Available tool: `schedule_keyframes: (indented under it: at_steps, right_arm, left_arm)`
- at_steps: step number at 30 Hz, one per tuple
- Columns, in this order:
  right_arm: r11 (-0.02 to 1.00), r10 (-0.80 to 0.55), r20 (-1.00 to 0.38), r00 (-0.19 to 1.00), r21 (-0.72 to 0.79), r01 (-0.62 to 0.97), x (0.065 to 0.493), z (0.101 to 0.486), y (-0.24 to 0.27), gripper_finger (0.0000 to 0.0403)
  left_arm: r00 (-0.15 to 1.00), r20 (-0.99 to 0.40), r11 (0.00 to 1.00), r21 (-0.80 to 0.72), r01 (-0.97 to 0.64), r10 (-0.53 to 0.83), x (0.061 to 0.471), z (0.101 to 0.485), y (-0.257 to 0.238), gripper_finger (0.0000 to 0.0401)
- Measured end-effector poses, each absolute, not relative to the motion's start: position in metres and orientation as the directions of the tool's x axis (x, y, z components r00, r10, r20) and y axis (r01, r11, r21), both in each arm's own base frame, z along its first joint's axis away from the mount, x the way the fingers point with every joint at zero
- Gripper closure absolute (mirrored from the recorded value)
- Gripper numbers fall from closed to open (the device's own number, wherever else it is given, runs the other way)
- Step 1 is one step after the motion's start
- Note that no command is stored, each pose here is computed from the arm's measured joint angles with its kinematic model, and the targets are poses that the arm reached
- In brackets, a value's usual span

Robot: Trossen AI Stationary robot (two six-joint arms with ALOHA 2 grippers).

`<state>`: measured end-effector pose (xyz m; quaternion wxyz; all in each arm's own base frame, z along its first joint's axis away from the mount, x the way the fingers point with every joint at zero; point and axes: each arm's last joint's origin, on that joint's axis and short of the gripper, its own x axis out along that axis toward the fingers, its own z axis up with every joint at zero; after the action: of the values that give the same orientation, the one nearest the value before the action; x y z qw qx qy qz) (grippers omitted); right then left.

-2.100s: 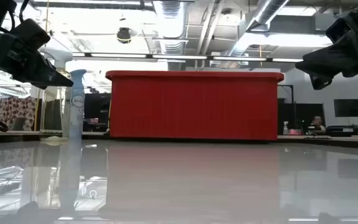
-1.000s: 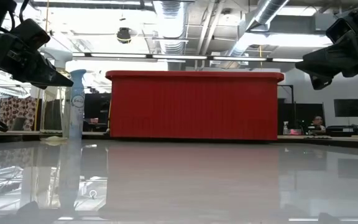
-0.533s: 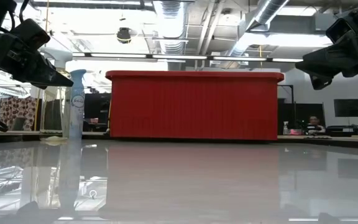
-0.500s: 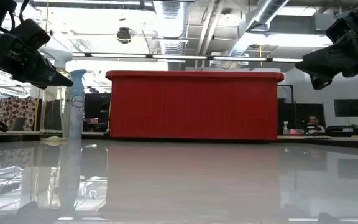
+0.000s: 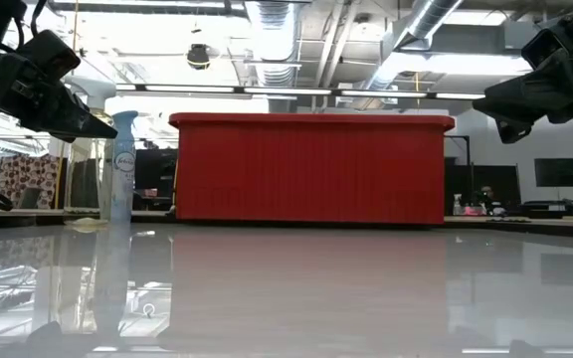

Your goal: Fold Laundry from Bin

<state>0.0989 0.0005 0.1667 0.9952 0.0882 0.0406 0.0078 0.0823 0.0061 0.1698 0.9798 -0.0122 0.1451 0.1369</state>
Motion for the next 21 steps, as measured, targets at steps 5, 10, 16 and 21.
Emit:
schedule_keyframes:
  at_steps: [5,10,16,21]
  right_arm:
    - [0.984,0.023,-0.079,0.997,0.176,-0.009,0.0989,0.1667,0.0005,0.0264]
    - [0.984,0.023,-0.079,0.997,0.177,-0.008,0.0989,0.1667,0.0005,0.0264]
    - [0.984,0.023,-0.079,0.997,0.177,-0.009,0.0989,0.1668,0.0005,0.0264]
    - [0.984,0.023,-0.079,0.997,0.176,-0.009,0.0989,0.1667,0.0005,0.0264]
  left_arm:
    - [0.92,-0.287,0.962,0.016,-0.272,0.265,0.0823,0.1699,0.0061,0.0401]
    - [0.92,-0.287,0.962,0.018,-0.272,0.265,0.0823,0.1699,0.0062,0.0401]
    - [0.905,-0.259,0.911,0.333,-0.245,0.338,0.0826,0.1714,0.0083,0.0401]
    - [0.907,-0.238,0.832,0.524,-0.181,0.347,0.0831,0.1733,0.0085,0.0401]
